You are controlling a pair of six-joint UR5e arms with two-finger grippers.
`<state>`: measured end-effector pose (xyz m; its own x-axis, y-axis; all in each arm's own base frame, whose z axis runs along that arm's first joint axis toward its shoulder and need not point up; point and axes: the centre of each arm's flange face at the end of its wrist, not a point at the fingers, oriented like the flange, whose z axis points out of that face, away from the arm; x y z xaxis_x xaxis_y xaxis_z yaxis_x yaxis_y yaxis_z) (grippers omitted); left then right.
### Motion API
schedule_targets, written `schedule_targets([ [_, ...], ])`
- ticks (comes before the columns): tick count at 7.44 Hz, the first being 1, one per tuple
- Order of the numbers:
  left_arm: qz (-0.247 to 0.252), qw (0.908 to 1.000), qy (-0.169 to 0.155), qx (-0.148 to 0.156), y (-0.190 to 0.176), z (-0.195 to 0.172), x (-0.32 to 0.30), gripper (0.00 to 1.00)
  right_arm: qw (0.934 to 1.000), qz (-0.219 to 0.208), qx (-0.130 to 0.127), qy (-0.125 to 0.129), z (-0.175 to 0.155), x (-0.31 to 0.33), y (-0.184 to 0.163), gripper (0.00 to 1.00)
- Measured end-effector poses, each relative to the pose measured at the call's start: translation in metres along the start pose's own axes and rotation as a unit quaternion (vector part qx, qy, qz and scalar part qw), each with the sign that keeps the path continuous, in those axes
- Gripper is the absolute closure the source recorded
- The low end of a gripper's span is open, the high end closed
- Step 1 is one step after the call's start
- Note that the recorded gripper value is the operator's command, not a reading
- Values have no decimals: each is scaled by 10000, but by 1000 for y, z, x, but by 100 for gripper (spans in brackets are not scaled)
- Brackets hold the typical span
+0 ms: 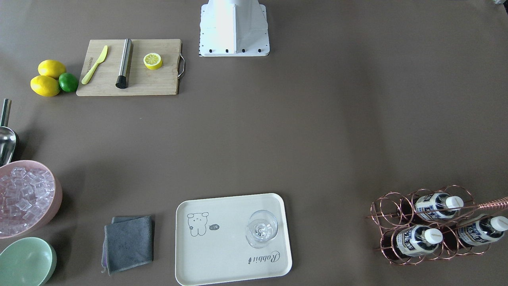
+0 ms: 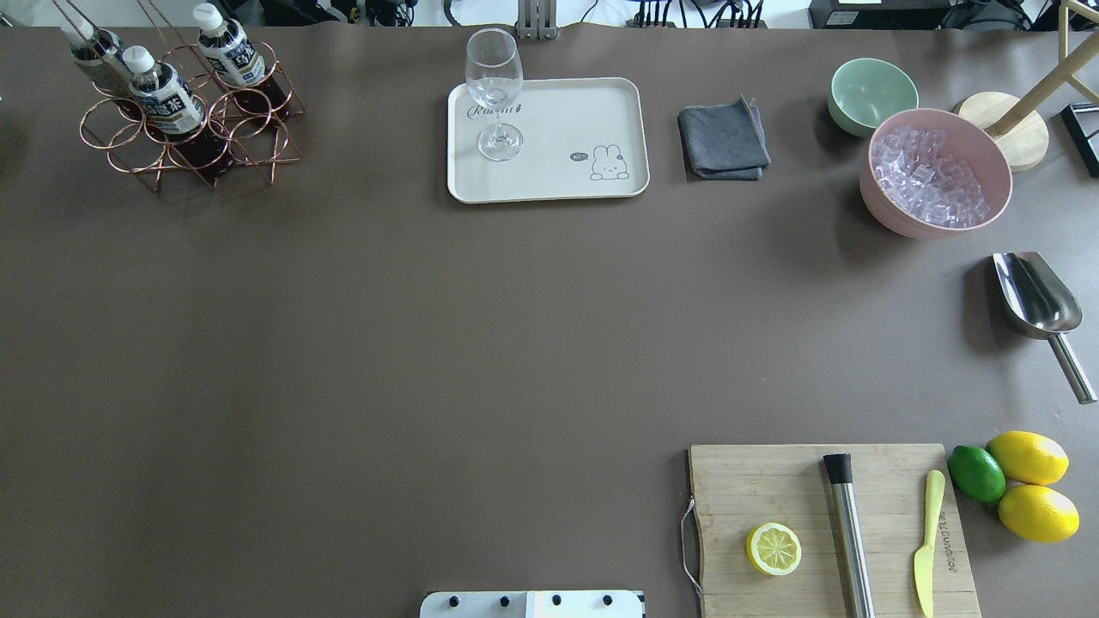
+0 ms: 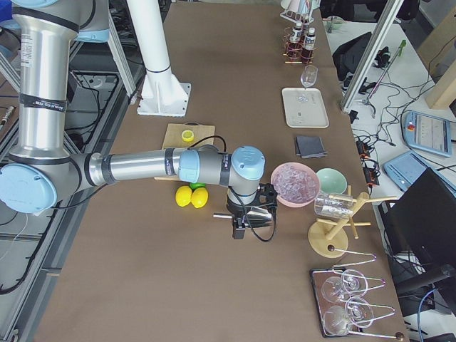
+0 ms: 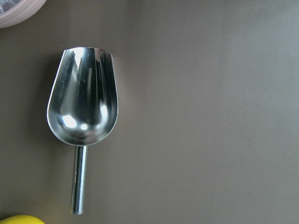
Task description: Take tea from basket to plate
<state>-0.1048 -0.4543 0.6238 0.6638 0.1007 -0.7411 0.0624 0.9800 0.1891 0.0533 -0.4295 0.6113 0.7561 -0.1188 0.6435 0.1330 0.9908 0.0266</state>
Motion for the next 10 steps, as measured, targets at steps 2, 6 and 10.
schedule_targets([
  [2,883,9956,-131,296,-18,-29,6,2,10000,1,-2,1,0,0,0,0],
  [6,2375,9685,-131,742,-123,-62,106,2,10000,39,-37,-3,3,3,5,0],
  [10,4705,8771,-121,958,-213,-12,225,2,10000,28,-37,28,4,4,5,0],
])
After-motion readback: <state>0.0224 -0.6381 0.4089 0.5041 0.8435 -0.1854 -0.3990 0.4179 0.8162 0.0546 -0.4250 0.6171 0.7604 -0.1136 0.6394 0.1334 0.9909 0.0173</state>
